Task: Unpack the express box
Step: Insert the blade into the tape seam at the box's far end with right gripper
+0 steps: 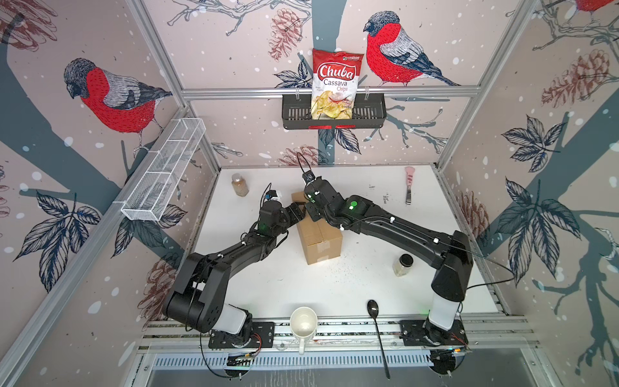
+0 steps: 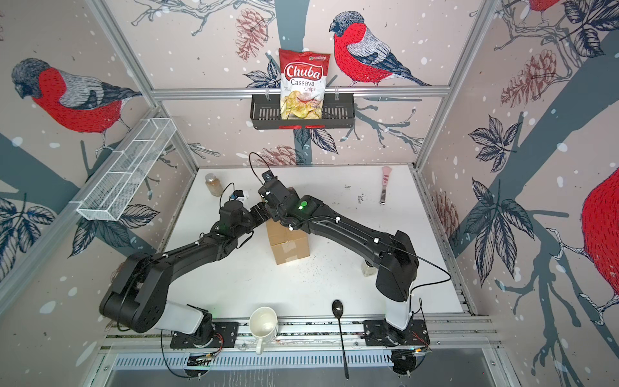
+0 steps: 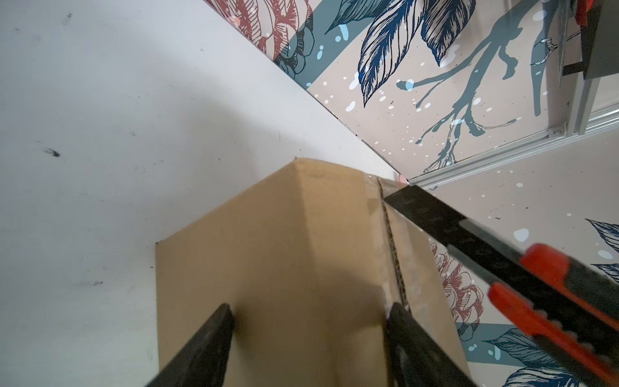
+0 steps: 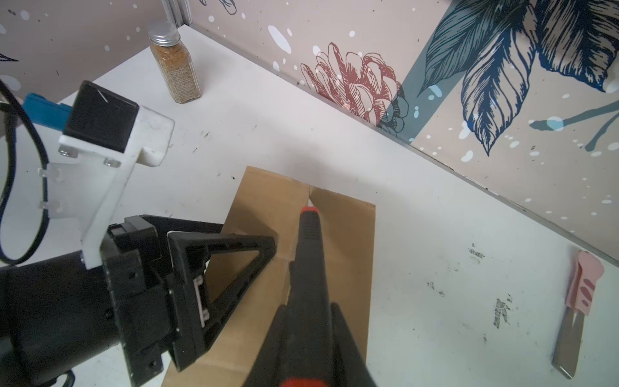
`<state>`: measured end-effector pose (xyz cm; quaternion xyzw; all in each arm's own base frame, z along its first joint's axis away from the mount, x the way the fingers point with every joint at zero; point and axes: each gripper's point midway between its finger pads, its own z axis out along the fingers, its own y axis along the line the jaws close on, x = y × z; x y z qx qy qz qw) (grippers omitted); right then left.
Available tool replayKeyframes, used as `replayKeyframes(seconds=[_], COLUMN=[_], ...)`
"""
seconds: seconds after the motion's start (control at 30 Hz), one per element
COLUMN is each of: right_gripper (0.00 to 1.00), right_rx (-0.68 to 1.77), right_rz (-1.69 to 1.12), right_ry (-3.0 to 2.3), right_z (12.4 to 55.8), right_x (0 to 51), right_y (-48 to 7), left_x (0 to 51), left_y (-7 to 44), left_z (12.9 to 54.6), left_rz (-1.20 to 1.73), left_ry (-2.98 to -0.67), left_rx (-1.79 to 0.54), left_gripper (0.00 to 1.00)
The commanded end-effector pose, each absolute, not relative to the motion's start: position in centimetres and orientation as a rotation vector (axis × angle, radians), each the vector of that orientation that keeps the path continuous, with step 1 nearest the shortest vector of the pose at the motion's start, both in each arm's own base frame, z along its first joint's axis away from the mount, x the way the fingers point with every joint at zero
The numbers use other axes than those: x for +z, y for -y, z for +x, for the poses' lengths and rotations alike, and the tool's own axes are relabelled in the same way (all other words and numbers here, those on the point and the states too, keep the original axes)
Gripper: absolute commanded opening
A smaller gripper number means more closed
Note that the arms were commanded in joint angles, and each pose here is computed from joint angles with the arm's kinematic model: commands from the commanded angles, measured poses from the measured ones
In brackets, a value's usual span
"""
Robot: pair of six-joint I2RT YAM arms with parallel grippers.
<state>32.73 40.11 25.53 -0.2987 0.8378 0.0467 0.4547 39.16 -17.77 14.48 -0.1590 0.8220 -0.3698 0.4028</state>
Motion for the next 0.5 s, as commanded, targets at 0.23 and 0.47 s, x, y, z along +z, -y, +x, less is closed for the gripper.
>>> replayKeyframes(seconds=[0.23,0.47], right_gripper=[0.00,0.00], right_rx=[0.024,0.020], right_rz=[-0.754,-0.753], right_ry=[-2.110,-2.119], right_z=[31.6,30.9], right_x=[24.5,24.3], right_y=[-39.1,-39.1], left_x=[10.3,10.2], left_y=[16.4,16.2], left_z=[37.8,37.9], left_rz=[-0.519,-0.539], left_ry=[-2.227,-2.221], left_rx=[-0.810,-0.805], left_gripper=[0.71,0.70])
